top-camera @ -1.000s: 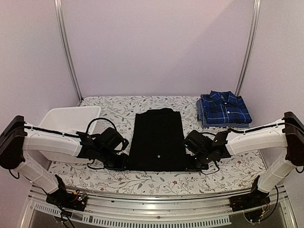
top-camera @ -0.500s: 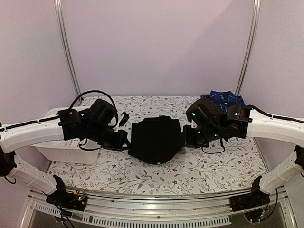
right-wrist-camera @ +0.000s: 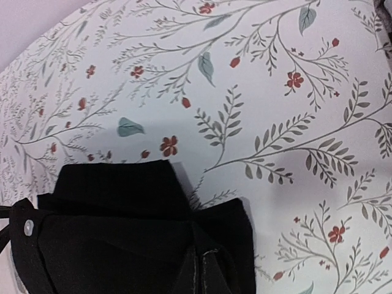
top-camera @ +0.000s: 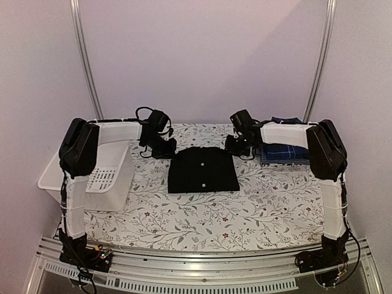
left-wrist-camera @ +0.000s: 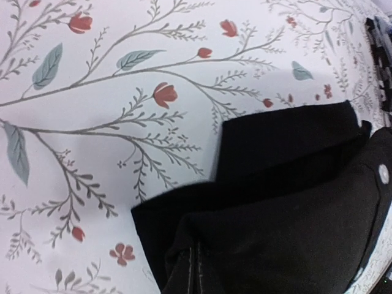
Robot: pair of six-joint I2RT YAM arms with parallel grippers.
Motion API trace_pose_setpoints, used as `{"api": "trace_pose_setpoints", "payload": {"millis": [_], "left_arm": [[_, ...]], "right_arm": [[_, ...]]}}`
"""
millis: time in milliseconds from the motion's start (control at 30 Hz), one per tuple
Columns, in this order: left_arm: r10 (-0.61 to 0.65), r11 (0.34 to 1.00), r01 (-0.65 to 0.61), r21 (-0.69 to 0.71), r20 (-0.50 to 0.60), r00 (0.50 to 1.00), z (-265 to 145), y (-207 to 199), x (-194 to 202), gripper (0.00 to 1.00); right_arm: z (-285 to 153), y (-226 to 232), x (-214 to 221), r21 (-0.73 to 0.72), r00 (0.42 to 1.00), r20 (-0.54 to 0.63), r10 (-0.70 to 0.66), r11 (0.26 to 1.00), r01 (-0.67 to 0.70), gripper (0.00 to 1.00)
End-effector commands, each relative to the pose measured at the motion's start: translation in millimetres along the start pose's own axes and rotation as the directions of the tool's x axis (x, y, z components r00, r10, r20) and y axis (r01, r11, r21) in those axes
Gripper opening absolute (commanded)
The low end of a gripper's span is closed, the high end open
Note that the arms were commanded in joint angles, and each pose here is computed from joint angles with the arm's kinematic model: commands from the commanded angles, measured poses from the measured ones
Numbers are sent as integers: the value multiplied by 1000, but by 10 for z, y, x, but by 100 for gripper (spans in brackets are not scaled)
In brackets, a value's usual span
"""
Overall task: Fold and stack the long sleeve shirts
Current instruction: Fold the 2/3-rectangle-folded shirt at the center of the board.
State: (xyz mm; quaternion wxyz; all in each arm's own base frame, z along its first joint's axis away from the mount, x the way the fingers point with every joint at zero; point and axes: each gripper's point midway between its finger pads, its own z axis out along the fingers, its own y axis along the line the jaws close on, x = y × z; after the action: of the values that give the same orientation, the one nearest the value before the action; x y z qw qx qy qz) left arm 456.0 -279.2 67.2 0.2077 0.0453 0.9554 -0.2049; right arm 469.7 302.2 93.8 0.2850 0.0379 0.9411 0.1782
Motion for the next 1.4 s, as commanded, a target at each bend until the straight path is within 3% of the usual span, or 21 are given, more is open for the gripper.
{"api": "trace_pose_setpoints", "payload": {"millis": [0,167,400,667,1033,1100,1133,1233,1300,1367], "left_arm": [[27,1000,-27,10,-45,999,318,-1,-22,0],[13,1000,-11,20,-74,997,375,-13,231,0],[35,998,-32,45,-74,997,-84,-248,793,0],[23,1000,-23,10,10,1000,-534,-188,873,0],[52,999,-52,-15,52,997,-460,-99,546,0],[68,998,-68,-8,44,997,-416,-109,485,0],[74,997,-74,-8,46,996,-409,-123,427,6],[94,995,-93,-19,55,994,-463,-147,319,45],[95,995,-94,-19,80,992,-555,-168,243,53],[88,996,-88,-7,90,992,-645,-200,225,54]], "right_arm": [[492,-79,110,-35,997,-65,-36,999,34,0],[632,-275,592,-19,987,-161,-9,1000,6,0],[-76,-421,1099,4,984,-175,20,1000,-20,0],[-719,-494,898,11,997,-50,61,998,-60,0],[-578,-537,624,37,998,-20,55,998,-54,0],[-539,-569,566,45,998,-19,57,997,-56,5],[-534,-564,528,48,999,-15,51,998,-50,12],[-573,-510,434,56,1000,-9,26,998,-26,33],[-630,-449,393,51,1000,2,10,999,-10,50],[-709,-337,378,49,1000,14,-22,999,21,55]]}}
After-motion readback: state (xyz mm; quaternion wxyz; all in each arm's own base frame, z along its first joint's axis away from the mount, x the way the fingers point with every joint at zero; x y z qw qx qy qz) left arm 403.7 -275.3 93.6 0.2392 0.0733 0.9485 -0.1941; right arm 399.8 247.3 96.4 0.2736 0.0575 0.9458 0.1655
